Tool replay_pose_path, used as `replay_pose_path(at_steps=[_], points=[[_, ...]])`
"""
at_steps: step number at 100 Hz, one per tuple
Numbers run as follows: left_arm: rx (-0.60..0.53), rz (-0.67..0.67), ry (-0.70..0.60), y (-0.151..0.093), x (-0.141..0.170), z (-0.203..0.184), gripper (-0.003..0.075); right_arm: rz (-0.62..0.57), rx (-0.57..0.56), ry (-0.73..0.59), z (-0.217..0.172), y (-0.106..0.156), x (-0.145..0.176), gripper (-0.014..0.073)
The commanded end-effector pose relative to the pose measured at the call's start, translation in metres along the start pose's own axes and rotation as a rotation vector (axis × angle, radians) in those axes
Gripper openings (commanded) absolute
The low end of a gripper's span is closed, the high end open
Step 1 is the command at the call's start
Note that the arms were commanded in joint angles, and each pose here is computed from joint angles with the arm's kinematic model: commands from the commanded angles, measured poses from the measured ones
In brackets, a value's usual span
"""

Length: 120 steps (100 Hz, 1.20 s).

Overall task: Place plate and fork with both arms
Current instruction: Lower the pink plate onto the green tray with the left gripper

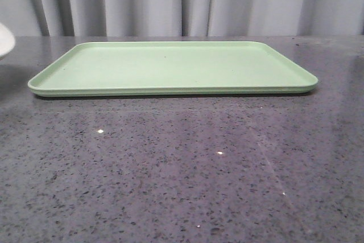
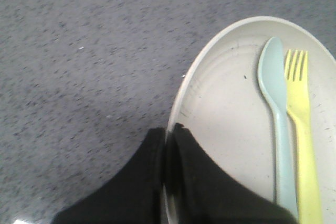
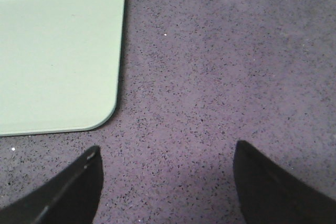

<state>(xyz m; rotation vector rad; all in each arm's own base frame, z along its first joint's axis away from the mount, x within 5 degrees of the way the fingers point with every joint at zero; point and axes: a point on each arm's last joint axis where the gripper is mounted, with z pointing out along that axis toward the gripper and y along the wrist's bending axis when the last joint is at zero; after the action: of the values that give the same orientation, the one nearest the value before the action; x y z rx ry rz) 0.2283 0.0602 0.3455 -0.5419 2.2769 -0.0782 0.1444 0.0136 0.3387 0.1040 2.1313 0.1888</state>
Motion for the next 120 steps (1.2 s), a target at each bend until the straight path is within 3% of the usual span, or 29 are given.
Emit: replay_pose_path(at_steps=[1, 35, 71, 86, 120], points=[[0.100, 0.004, -0.155, -0.021, -0.021, -0.017, -0.0020, -0.015, -0.013, -0.093, -0.006, 0.003, -0.015, 0.0526], [0.361, 0.092, -0.093, -0.109, -0.031, 0.013, -0.0021, -0.015, -0.013, -0.093, -0.006, 0.003, -0.015, 0.0526], [0.535, 0.103, 0.025, -0.197, -0.009, 0.068, -0.0020, -0.015, -0.013, -0.093, -0.006, 0.003, -0.015, 0.0526], [0.552, 0.072, 0.070, -0.213, 0.005, 0.090, -0.0020, -0.015, -0.013, -0.093, -0.006, 0.003, -0.015, 0.0526], [0.538, 0.059, 0.134, -0.217, 0.017, 0.109, -0.0020, -0.015, -0.013, -0.093, -0.006, 0.003, -0.015, 0.0526]])
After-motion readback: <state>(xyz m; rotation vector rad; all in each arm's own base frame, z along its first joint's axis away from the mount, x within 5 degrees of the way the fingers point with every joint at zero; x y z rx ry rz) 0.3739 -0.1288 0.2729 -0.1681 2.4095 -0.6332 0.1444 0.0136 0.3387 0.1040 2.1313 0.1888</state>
